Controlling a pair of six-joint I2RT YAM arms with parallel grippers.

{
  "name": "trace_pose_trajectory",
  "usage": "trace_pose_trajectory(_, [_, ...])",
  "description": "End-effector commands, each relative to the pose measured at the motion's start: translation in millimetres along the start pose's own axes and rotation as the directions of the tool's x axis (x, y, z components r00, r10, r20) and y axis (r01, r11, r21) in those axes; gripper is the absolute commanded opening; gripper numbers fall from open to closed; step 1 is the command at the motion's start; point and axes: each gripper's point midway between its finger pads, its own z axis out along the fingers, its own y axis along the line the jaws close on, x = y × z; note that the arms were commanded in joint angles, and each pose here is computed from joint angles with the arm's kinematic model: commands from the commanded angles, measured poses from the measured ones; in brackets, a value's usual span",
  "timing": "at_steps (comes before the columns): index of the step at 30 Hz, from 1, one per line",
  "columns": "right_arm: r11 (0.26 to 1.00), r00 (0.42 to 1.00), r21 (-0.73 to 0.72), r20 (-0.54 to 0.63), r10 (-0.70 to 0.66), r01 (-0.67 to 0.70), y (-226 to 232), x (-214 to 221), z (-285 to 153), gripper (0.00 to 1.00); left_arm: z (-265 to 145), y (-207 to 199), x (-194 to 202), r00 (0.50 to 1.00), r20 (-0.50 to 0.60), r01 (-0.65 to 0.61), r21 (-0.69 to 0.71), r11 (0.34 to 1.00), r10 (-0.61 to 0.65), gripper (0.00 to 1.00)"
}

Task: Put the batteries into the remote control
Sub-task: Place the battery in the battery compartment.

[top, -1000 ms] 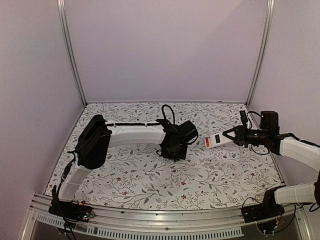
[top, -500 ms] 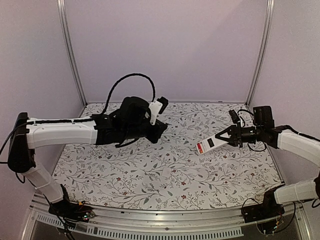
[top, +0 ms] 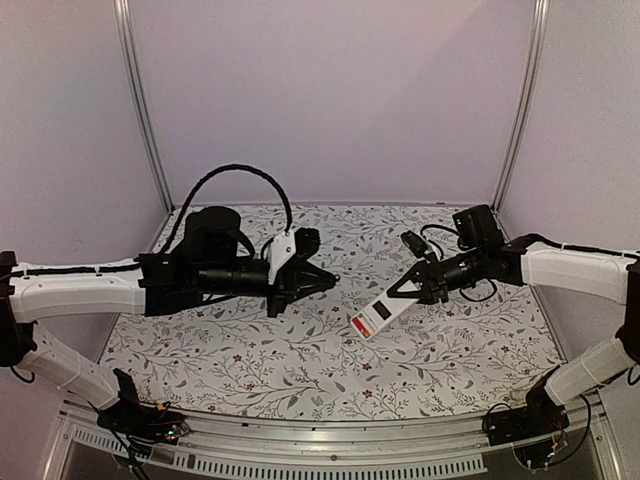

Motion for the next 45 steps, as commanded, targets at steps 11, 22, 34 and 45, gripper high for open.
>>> trace_pose_trajectory(11, [0.989, 0.972, -0.135, -0.232, 0.028, -0.061, 36.5, 25.6, 53.0, 0.00, -14.9, -89.7, -1.7, 0.976, 0.085, -0.219, 0.424, 0.879, 0.202, 0.00])
trace_pose_trajectory(22, [0.984, 0.959, -0.151, -0.280, 0.046, -0.091, 41.7, 29.6, 68.4, 0.00, -2.9, -112.4, 12.0, 0.971, 0.060, -0.226, 0.534, 0.814, 0.231, 0.00])
trace_pose_trajectory(34, [0.980, 0.954, -0.181, -0.298, 0.027, -0.085, 52.6, 31.5, 72.7, 0.00, 10.1, -112.7, 31.9, 0.966, 0.018, -0.225, 0.548, 0.806, 0.257, 0.00])
trace_pose_trajectory(45, [0.975, 0.953, -0.203, -0.304, 0.023, -0.088, 59.2, 33.7, 72.4, 0.00, 14.9, -110.1, 51.5, 0.948, -0.024, -0.255, 0.544, 0.800, 0.318, 0.00])
